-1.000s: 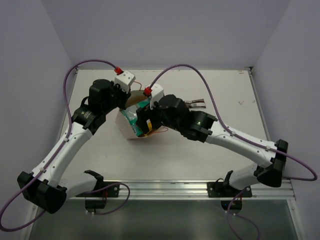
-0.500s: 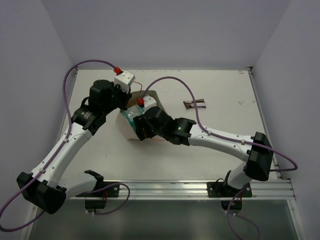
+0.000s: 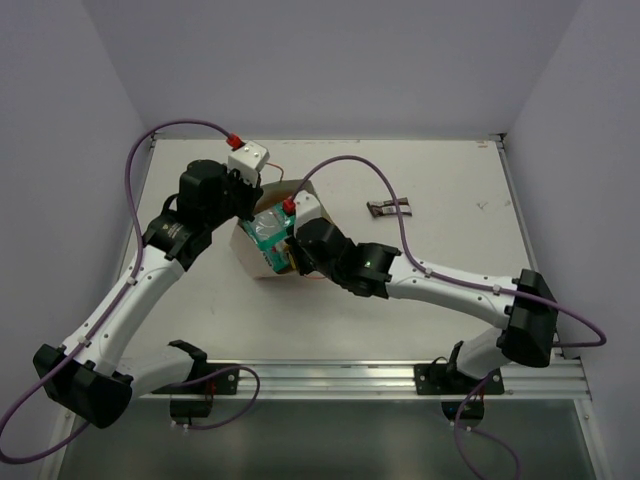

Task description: Take the snacks out of the paper bag

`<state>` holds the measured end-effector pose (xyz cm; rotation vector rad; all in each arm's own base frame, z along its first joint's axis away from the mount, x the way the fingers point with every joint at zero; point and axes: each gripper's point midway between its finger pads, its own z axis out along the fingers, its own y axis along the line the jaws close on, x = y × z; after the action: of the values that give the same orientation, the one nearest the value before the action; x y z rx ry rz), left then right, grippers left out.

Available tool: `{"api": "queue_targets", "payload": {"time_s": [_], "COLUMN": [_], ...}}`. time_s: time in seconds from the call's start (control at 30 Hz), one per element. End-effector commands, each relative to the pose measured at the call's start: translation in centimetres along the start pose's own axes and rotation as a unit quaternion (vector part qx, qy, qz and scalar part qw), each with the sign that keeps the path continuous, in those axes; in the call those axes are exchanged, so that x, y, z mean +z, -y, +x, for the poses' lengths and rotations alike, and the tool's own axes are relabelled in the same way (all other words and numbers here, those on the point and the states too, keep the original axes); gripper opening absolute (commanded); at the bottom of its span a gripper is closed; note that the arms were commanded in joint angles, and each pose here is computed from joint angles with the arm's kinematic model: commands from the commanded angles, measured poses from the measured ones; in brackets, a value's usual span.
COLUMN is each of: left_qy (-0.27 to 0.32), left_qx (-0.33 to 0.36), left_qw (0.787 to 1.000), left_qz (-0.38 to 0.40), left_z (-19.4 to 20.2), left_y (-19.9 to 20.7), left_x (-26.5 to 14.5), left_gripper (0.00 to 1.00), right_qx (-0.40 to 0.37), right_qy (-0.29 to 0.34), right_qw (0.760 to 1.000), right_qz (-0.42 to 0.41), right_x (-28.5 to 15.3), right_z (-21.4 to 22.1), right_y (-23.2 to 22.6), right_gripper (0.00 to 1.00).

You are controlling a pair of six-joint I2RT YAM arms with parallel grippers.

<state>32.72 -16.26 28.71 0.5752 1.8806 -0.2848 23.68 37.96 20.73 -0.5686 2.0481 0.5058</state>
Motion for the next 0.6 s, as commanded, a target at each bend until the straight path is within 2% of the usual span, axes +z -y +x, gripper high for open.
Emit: {"api": "queue_targets", "payload": {"time_s": [0.0, 0.33, 0.47, 0.57], "left_qy": [0.044, 0.038, 0.038, 0.034], "left_qx": [-0.010, -0.012, -0.010, -0.007], "left_qw": [0.999, 0.999, 0.999, 0.999], "left_qz": [-0.006, -0.021, -0.029, -0.029], "left_z": [-2.7, -2.5, -2.5, -2.3], "left_y": [0.0, -0.5, -0.8, -0.8], "left_x": [-1.4, -1.0, -1.0, -0.9], "left_gripper": [0.00, 0.00, 0.00, 0.00], "right_qx": [-0.009, -0.045, -0.074, -0.046], "right_qy": [0.086, 0.201, 0.257, 0.282], "right_qw": [0.996, 0.977, 0.964, 0.956], "right_qz": [-0.017, -0.052, -0.007, 0.072], "right_x": [-3.0, -10.9, -15.2, -17.9], "right_z": [-5.5, -13.2, -16.3, -17.4], "right_y": [0.0, 0.7, 3.8, 10.4], "right_gripper": [0.00, 0.00, 0.00, 0.00]}}
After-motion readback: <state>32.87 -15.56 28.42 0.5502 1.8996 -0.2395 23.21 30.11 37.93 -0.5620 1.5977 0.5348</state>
